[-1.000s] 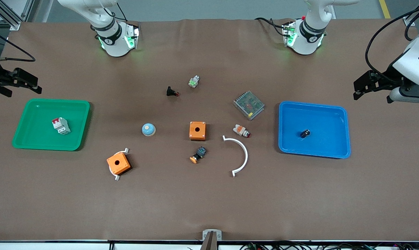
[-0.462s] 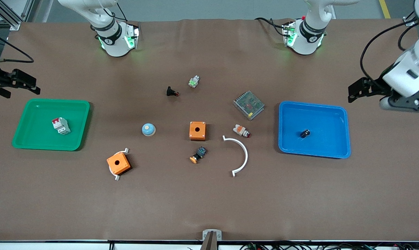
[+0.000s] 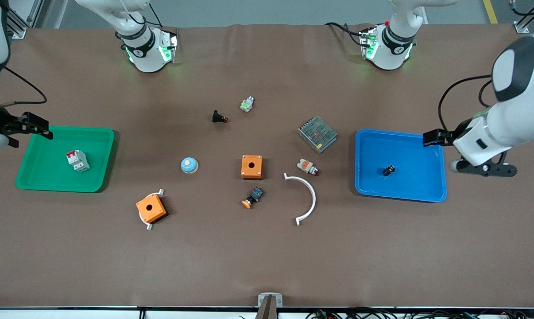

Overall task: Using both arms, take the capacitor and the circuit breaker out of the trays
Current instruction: 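Reach the right gripper to the breaker while the left gripper reaches the capacitor, then grasp the breaker with the right gripper while the left gripper grasps the capacitor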

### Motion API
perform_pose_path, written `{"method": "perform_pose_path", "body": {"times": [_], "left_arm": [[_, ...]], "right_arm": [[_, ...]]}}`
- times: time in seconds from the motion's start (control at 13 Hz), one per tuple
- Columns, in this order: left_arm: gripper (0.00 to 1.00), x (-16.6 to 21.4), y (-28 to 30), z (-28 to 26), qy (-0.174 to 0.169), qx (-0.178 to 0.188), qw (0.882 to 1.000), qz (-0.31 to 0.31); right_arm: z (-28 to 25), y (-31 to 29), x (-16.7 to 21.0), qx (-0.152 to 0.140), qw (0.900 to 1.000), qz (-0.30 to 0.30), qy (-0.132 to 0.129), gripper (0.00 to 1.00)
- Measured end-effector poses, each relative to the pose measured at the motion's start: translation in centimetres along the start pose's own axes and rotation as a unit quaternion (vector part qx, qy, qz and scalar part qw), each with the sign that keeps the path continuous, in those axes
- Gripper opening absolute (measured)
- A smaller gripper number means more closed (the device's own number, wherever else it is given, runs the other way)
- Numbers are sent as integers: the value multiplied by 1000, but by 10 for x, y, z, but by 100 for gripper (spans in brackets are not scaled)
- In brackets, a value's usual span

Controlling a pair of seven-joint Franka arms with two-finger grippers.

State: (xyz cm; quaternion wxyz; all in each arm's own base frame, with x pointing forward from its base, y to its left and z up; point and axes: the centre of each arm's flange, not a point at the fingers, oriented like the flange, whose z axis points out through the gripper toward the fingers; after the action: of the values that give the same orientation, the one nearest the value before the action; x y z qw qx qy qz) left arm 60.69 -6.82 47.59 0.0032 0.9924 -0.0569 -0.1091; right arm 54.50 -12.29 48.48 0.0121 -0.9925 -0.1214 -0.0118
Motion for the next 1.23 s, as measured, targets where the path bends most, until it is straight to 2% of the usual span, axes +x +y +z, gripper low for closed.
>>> {"method": "perform_pose_path", "body": {"times": [0.23, 0.31, 0.62, 1.0, 1.23], "left_arm": [[100, 19, 0, 66, 9, -1, 1000, 0], [100, 23, 0, 90, 11, -2, 1000, 1], [100, 33, 4, 169, 14, -4, 1000, 4], [100, 34, 21, 235, 24, -3, 1000, 18], [99, 31, 25, 270, 24, -3, 999, 21]], "right_arm": [[56, 19, -19, -15, 999, -30, 18, 100], [77, 22, -24, -16, 999, -39, 16, 100], [142, 28, -26, -19, 998, -57, -16, 100], [210, 52, -35, -29, 996, -65, -55, 100], [235, 62, -41, -34, 995, -68, -67, 100]]}}
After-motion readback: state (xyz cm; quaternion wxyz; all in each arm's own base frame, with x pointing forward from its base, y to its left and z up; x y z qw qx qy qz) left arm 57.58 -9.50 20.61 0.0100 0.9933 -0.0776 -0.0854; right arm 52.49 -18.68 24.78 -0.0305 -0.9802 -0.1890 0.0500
